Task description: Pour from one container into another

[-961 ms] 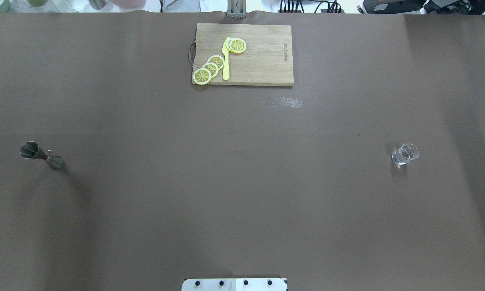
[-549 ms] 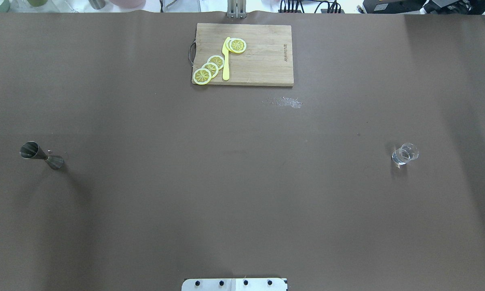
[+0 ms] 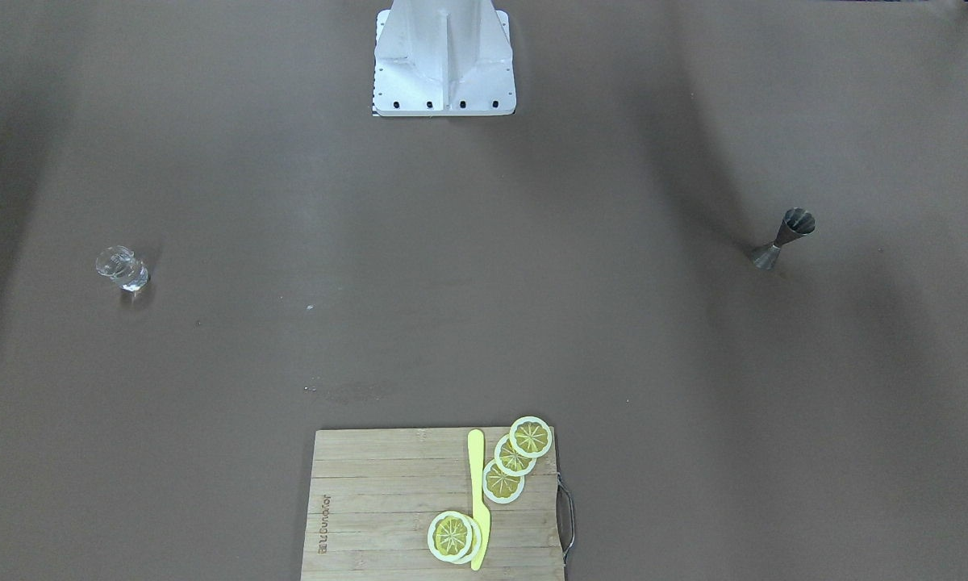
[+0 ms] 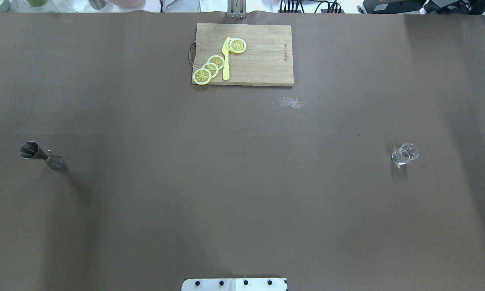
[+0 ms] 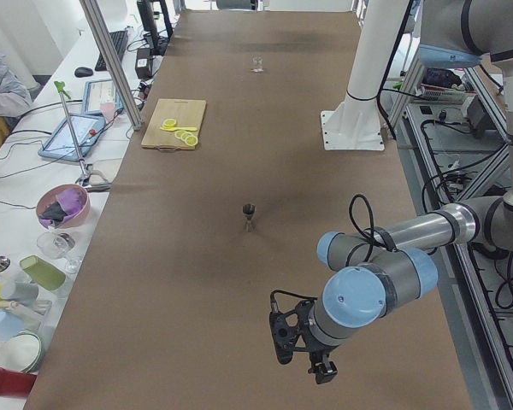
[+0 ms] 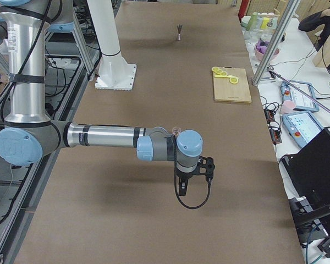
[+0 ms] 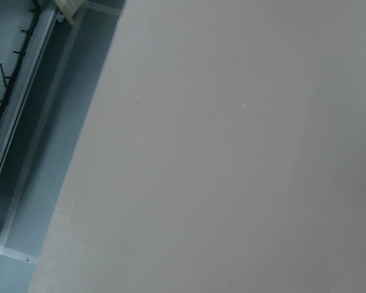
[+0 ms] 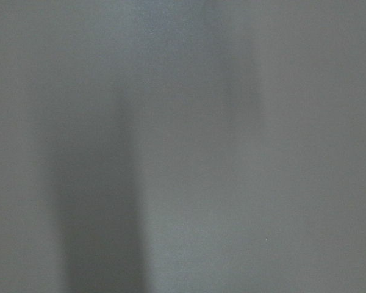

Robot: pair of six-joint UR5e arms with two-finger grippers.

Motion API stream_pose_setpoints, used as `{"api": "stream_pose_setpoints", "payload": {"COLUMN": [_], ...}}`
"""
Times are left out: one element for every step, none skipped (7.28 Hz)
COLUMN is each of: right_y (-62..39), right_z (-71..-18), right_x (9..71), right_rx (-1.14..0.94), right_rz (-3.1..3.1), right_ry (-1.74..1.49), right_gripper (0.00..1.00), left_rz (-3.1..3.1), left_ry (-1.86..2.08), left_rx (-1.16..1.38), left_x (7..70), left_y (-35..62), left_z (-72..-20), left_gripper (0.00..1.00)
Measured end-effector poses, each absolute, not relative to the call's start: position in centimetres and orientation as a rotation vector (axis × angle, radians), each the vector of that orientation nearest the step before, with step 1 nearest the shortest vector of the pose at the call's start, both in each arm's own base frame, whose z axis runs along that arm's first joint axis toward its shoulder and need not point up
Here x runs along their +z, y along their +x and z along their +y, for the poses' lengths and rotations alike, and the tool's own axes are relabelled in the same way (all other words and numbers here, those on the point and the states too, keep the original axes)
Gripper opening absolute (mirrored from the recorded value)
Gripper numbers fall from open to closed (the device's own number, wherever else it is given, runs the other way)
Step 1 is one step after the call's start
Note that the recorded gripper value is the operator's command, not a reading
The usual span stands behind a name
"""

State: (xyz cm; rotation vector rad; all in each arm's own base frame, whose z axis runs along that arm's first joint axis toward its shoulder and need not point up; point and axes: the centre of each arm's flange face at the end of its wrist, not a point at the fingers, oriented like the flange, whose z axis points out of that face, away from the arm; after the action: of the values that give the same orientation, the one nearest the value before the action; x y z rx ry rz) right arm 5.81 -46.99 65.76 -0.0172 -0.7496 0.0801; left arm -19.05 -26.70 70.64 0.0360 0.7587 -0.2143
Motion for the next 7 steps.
{"api": "stream_pose_setpoints", "payload": {"right_y": [5.8,5.8,5.8,5.8,5.7,5.7,5.7], "right_z": [-47.0,-47.0,-47.0,-47.0,-47.0,-47.0,-47.0], "right_x": [65.8,65.8,65.8,65.8,65.8,65.8,65.8], "right_rx": [0.08,0.08,0.08,0.079,0.079,0.079,0.079], "right_rz": [-0.752,-0.754,-0.755,-0.756,-0.758,-0.758,-0.758], "right_ry": [-0.019,-0.019,-0.019,-0.018,-0.018,-0.019,-0.02], "right_gripper": [1.0,1.0,1.0,1.0,1.0,1.0,1.0], "left_rz": [0.756,0.754,0.753,0.752,0.752,0.753,0.752], "left_ry": [0.06,0.077,0.085,0.088,0.086,0.086,0.087], "left_rx": [-0.112,-0.047,-0.018,0.0,0.014,0.021,0.024], "left_x": [70.4,70.4,70.4,70.3,70.3,70.2,70.2], "left_y": [-18.4,-18.1,-18.0,-17.7,-17.4,-17.3,-17.2], "left_z": [-27.2,-27.3,-27.4,-27.6,-27.9,-28.0,-28.1], "left_gripper": [0.98,0.98,0.98,0.98,0.98,0.98,0.98]}}
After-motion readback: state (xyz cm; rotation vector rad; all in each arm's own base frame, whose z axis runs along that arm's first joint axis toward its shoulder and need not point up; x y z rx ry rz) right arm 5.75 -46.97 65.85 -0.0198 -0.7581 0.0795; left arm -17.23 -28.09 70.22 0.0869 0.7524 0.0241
